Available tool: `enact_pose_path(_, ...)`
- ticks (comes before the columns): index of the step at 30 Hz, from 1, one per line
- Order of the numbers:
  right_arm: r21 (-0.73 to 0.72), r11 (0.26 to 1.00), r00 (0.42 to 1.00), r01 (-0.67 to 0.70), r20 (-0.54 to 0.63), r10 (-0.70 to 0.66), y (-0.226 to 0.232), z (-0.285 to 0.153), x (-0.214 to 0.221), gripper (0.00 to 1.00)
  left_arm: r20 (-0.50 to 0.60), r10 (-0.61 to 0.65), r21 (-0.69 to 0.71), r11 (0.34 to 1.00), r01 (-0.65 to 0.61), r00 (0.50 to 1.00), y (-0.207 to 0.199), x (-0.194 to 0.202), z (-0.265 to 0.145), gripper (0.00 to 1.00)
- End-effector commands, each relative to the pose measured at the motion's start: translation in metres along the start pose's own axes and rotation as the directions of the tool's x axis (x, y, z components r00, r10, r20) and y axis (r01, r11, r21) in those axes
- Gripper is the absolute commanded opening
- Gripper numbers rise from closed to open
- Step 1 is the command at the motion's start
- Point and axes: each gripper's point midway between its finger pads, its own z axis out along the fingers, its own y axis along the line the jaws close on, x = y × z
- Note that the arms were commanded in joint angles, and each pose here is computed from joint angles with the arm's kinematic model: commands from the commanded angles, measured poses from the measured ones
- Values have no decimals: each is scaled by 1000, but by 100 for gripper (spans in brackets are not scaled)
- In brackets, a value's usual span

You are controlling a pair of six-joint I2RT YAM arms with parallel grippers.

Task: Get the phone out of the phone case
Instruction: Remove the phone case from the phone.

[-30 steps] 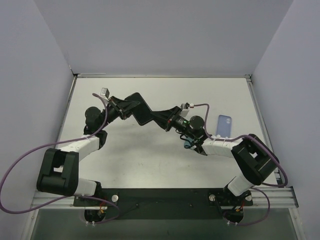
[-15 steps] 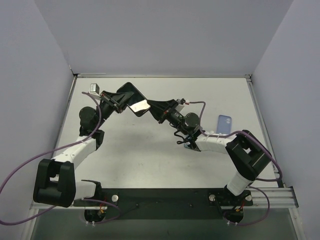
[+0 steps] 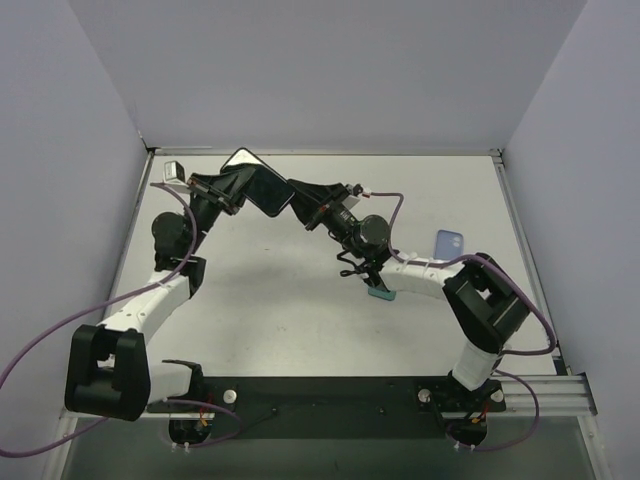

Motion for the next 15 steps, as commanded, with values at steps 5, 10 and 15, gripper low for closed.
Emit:
enact_pose_path(5, -183, 972, 982, -149, -145, 123, 41, 11, 41, 0, -115, -14, 473, 879, 68, 993, -165, 35, -28, 0)
enact_pose_path(10, -194, 970, 981, -148, -156, 119, 42, 17, 45, 0, -109, -34, 508, 857, 85, 993, -178, 31, -28, 0)
enact_pose_path(15, -197, 968, 980, -157, -151, 128, 39, 21, 46, 0, -107, -58, 527, 843, 106, 993, -186, 28, -28, 0)
